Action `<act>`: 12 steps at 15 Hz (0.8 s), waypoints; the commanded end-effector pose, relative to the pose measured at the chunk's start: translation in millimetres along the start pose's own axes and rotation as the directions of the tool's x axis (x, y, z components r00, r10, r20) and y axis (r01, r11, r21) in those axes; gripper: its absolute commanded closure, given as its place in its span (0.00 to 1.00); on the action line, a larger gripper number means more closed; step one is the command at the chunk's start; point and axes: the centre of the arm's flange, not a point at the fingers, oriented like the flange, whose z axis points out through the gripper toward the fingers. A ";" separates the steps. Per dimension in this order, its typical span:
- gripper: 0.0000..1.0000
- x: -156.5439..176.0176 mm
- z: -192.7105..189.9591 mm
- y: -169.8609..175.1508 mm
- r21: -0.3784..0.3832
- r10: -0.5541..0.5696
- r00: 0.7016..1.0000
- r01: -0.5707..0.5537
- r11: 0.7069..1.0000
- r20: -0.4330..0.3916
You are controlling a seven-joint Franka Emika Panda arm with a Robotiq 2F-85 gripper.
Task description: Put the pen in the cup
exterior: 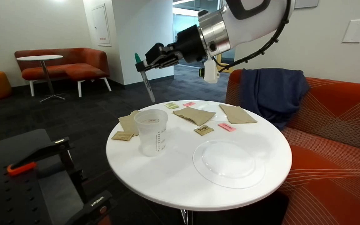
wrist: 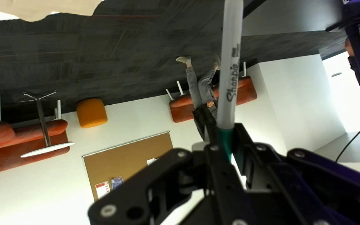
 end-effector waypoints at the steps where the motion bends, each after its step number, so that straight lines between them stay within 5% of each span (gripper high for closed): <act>1: 0.96 -3.2 -6.8 0.7 -0.014 -0.033 0.999 0.033 0.999 -0.004; 12: 0.96 -43.9 2.2 -1.9 -0.001 -0.142 0.988 0.142 0.990 -0.057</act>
